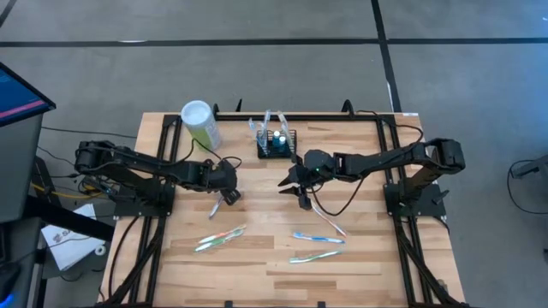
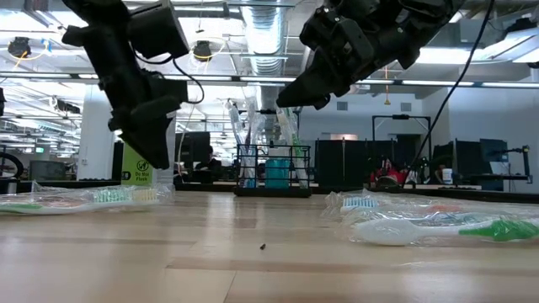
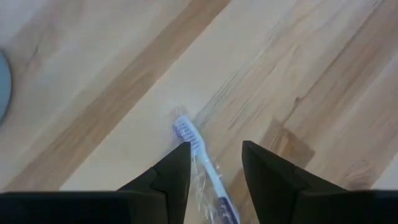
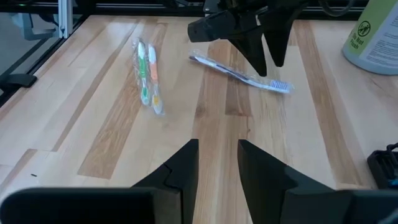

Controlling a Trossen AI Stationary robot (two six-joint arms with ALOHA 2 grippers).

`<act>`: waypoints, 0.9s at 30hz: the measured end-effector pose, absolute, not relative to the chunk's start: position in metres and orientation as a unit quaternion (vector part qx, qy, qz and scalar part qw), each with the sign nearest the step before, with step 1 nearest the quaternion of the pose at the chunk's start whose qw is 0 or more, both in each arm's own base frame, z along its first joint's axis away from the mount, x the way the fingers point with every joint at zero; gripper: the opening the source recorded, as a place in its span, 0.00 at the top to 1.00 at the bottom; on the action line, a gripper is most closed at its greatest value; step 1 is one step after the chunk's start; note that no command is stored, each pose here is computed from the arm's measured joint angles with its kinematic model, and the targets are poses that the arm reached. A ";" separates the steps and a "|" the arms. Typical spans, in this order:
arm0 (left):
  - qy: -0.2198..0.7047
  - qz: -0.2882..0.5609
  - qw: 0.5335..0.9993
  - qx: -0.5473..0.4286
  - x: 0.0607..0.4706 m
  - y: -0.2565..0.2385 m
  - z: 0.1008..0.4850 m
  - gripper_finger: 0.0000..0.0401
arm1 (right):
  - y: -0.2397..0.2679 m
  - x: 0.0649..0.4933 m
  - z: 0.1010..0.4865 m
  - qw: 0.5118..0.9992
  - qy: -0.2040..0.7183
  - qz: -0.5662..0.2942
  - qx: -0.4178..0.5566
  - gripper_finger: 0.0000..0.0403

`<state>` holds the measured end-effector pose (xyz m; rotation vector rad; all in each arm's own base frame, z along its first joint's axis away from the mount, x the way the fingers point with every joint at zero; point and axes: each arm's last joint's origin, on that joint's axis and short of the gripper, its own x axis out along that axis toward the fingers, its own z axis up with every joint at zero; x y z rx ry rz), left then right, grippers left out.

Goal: Pick & Place toothbrushing station
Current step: Put the purple toothbrush into the black wire organizer

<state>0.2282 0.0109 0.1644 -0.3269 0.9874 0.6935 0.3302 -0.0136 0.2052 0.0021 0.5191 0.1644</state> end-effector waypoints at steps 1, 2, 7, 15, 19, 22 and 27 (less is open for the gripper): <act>0.463 0.327 0.809 -0.155 0.227 0.011 0.163 0.65 | -0.014 0.330 0.205 0.963 0.257 0.081 0.001 0.74; 0.465 0.331 0.805 -0.160 0.225 0.011 0.160 0.65 | -0.013 0.330 0.205 0.963 0.257 0.081 0.001 0.74; 0.480 0.348 0.785 -0.178 0.211 0.011 0.142 0.64 | -0.013 0.330 0.205 0.963 0.257 0.081 0.001 0.74; 0.425 0.331 0.817 -0.207 0.215 0.010 0.134 0.62 | -0.014 0.330 0.205 0.963 0.256 0.080 0.001 0.74; 0.432 0.329 0.816 -0.200 0.210 0.010 0.128 0.62 | -0.014 0.330 0.205 0.963 0.256 0.080 0.001 0.74; 0.438 0.331 0.812 -0.198 0.206 0.010 0.124 0.62 | -0.014 0.330 0.205 0.963 0.256 0.080 0.001 0.74; 0.416 0.326 0.823 -0.209 0.210 0.010 0.125 0.63 | -0.014 0.330 0.205 0.963 0.256 0.080 0.001 0.74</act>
